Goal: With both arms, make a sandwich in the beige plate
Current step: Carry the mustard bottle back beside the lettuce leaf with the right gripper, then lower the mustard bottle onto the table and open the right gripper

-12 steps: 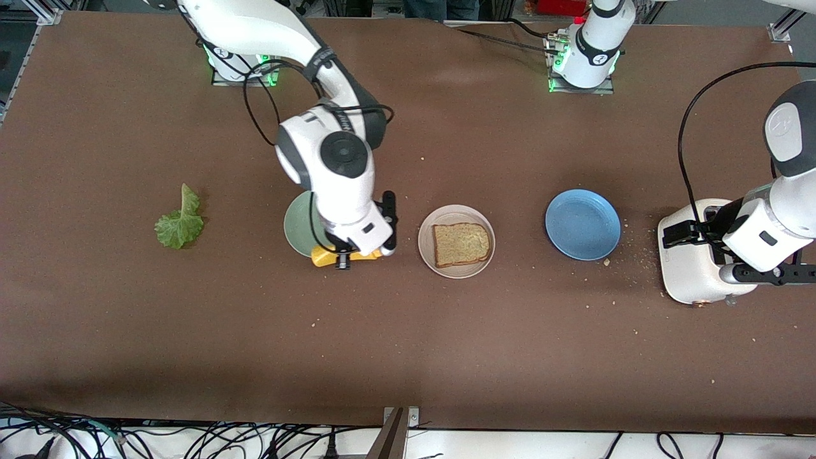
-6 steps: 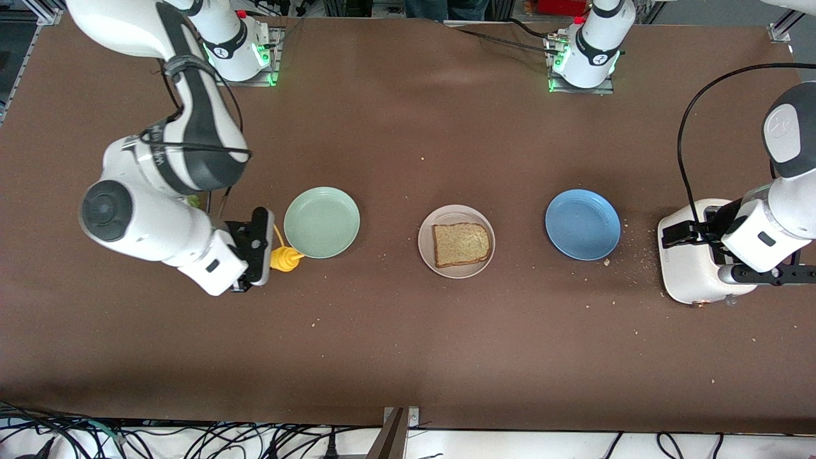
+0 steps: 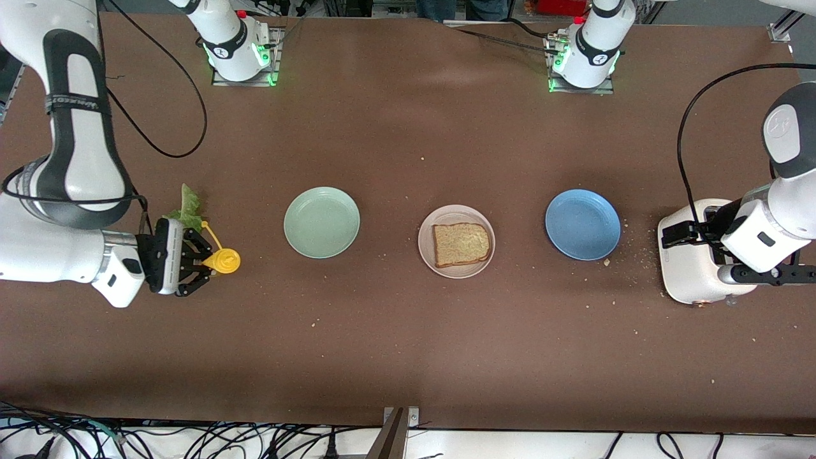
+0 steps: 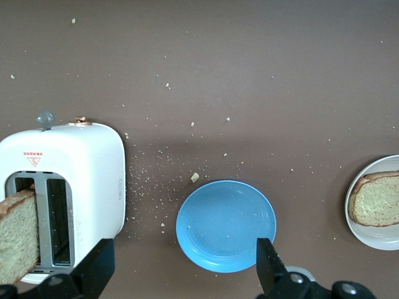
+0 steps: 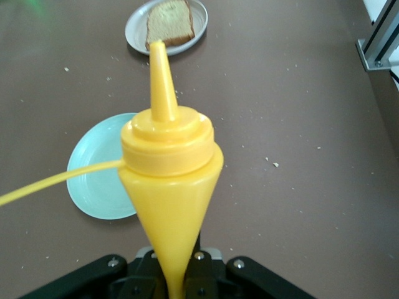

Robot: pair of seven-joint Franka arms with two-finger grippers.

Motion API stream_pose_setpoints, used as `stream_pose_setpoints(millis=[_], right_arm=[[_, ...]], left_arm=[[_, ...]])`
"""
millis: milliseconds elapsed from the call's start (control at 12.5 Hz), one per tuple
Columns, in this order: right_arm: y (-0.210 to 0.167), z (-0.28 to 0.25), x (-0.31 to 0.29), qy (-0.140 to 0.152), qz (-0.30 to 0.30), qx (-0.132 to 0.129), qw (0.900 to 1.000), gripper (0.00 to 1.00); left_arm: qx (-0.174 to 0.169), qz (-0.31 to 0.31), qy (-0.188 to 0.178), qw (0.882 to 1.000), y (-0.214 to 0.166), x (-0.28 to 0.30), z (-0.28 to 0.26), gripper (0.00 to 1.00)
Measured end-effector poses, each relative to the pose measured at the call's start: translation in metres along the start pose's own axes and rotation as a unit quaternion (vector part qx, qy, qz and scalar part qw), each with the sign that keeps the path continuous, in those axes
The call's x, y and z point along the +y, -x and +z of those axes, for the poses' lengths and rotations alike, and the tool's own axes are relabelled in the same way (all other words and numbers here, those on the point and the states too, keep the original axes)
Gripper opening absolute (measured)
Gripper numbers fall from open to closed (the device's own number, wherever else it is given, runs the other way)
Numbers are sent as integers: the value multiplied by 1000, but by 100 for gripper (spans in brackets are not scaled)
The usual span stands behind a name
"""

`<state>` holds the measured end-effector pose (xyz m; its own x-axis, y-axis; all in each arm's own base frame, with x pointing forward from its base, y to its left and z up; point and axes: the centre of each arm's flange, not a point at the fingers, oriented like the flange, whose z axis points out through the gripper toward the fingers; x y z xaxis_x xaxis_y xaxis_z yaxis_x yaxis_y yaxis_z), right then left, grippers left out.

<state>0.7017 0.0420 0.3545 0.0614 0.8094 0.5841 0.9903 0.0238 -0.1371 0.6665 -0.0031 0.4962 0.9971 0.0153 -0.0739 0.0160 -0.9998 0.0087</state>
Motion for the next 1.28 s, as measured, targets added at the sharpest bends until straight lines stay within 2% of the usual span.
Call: stream_pose_setpoints(millis=[160, 401, 561, 641, 1042, 1282], right_arm=[[60, 15, -14, 0, -2, 76, 997, 9], [129, 44, -44, 7, 4, 153, 988, 9], [164, 70, -71, 15, 16, 211, 977, 9], [179, 82, -83, 19, 12, 229, 973, 9], [246, 122, -114, 39, -31, 265, 963, 9], [251, 130, -115, 46, -43, 276, 959, 9]], left_arm=[[0, 0, 0, 1000, 0, 0, 0, 100], [0, 0, 0, 1000, 0, 0, 1, 100], [-1, 0, 0, 1000, 0, 0, 1, 100], [-1, 0, 0, 1000, 0, 0, 1, 100], [-1, 0, 0, 1000, 0, 1, 1, 100], [-1, 0, 0, 1000, 0, 1, 1, 100]])
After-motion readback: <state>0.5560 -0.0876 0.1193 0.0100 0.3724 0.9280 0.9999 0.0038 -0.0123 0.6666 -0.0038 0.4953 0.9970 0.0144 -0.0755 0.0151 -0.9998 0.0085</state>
